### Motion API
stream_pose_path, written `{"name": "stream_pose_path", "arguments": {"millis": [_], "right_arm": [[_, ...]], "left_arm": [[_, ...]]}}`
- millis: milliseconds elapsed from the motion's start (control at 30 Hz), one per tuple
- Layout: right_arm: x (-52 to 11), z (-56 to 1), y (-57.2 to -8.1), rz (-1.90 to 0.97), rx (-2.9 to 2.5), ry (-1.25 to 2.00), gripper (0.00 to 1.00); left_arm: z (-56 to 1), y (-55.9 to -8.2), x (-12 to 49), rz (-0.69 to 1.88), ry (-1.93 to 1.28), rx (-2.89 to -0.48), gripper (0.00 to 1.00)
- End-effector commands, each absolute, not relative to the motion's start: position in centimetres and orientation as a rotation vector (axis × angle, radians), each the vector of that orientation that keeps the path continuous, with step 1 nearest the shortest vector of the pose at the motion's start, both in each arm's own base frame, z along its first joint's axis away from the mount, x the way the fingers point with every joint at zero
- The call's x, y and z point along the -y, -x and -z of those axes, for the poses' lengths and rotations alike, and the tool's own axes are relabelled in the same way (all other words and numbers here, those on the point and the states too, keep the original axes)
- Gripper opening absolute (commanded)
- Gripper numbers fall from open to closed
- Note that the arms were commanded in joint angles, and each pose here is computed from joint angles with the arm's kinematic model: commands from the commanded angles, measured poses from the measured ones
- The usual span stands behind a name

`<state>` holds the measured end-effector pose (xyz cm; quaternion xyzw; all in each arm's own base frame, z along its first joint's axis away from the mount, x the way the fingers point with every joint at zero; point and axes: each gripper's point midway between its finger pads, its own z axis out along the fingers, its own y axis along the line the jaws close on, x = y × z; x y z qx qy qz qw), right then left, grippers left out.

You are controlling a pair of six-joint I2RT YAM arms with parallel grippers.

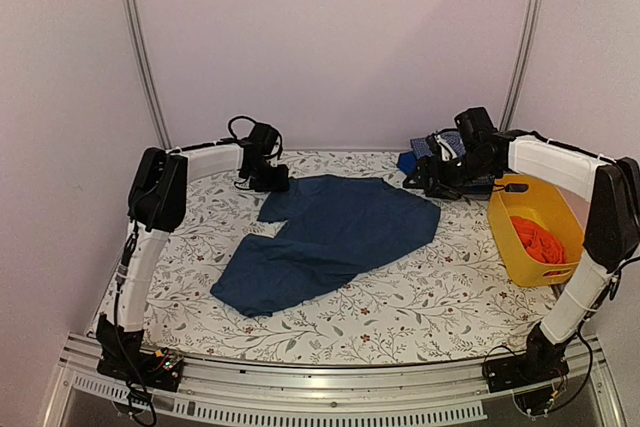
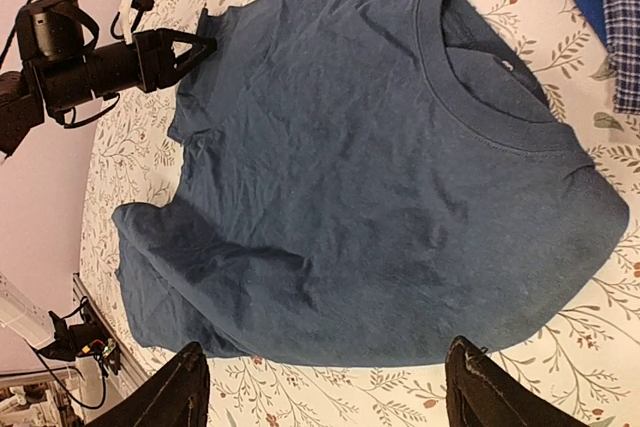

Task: Fold and stack the mixed laundry pile
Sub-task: Flatten out the crumpled T-shirt at the center of the board.

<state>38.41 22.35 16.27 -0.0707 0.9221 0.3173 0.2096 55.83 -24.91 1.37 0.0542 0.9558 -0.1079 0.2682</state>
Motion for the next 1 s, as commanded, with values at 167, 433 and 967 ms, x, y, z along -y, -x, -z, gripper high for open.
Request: {"name": "stream_pose_path", "arguments": {"millis": [167,433,967], "right_arm": [[-21.8,-20.6,-39.0,-0.863,-2.431,0.337,0.86],[-23.8,-25.2,-35.6,-1.000,-2.099,0.687,0.91],[-28.7,-21.6,-31.3,-0.850,-1.974,0.974,0.89]], "left_arm": [[-9.9,-54.1,31.9,0.587,-0.492,-2.386,0.05],[-24.7,-41.5,41.1,1.097,-1.071,-1.857,0.11],[-22.6,-37.3,36.0,0.980,-0.907,-1.933,0.50]]}}
